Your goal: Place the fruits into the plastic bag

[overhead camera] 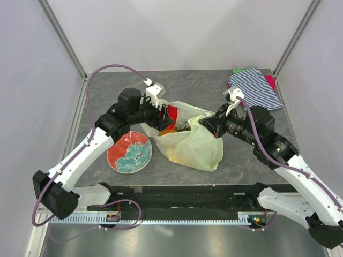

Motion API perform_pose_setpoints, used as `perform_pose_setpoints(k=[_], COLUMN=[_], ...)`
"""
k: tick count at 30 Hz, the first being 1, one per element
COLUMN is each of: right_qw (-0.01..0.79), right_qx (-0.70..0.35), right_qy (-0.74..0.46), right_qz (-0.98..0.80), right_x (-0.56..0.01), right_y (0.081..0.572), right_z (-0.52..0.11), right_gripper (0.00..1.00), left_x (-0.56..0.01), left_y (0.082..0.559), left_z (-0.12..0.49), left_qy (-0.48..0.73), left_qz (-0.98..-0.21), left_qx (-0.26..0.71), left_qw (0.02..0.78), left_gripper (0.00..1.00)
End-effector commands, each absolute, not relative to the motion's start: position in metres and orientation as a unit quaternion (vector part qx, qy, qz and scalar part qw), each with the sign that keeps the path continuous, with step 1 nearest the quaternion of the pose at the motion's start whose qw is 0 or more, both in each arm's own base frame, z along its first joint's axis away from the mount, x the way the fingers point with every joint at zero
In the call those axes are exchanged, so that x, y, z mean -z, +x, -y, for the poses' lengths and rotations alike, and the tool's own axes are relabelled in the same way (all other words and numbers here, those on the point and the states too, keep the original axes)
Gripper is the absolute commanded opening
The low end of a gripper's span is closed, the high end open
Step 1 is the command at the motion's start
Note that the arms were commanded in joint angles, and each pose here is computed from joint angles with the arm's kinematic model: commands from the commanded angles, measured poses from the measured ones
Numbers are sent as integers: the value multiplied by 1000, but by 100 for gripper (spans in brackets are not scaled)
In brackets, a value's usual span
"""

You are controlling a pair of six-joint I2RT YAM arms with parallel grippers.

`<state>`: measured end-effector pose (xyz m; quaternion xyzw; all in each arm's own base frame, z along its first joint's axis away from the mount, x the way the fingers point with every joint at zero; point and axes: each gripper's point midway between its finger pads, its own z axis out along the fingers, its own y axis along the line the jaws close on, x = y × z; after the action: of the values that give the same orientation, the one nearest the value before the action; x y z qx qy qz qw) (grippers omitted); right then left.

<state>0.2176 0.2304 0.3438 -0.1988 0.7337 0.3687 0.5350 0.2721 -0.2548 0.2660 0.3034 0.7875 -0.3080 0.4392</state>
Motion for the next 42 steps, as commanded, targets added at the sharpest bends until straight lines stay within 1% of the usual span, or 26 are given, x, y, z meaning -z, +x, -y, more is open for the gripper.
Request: perform_pose_setpoints(k=[1, 3, 6, 10, 14, 19, 23, 25, 28, 31, 34, 35, 37, 38, 42], right_qw=[549, 546, 544, 547, 545, 544, 544, 544, 542, 541, 543, 543, 543, 544, 544], right_qx=[-367, -370, -370, -369, -369, -369, -370, -370, -371, -373, -375, -375, -374, -375, -375], right_qy=[-198, -200, -200, -198, -196, -197, -197, -198, -198, -199, -197, -197, -196, -196, -195], right_qz=[-724, -725, -726, -725, -727, -727, -727, -726, -727, -727, -725, -725, -725, -725, -725], right_x=[-351, -350, -348, -350, -348, -348, -349, -349, -347, -347, -349, -349, -349, -349, -349], right_y=[224, 224, 225, 225, 226, 226, 226, 225, 225, 224, 223, 223, 223, 222, 222], right_z=[-233, -235, -236, -234, -235, -235, -235, -236, -236, -237, -236, -236, -234, -234, -234], right_gripper=[0, 0, 0, 0, 0, 0, 0, 0, 0, 0, 0, 0, 0, 0, 0], left_x=[-274, -276, -268, -240, -214, -205, -182, -180, -171, -165, -165, -166, -172, -176, -195], left_y=[303, 309, 315, 314, 298, 273, 253, 243, 235, 233, 232, 232, 232, 232, 234], left_z=[239, 242, 254, 270, 290, 303, 299, 298, 294, 293, 293, 293, 294, 294, 295], left_qy=[271, 261, 264, 278, 302, 324, 331, 332, 332, 333, 333, 333, 334, 334, 332], left_qz=[-803, -802, -804, -817, -824, -815, -826, -827, -832, -836, -837, -836, -833, -830, -820], left_qx=[233, 233, 239, 238, 246, 289, 299, 313, 314, 312, 311, 312, 316, 316, 323], left_qw=[477, 484, 476, 446, 411, 384, 344, 330, 315, 305, 303, 304, 309, 315, 337], left_gripper=[61, 61, 61, 61, 62, 63, 63, 63, 66, 70, 76, 79, 82, 88, 94])
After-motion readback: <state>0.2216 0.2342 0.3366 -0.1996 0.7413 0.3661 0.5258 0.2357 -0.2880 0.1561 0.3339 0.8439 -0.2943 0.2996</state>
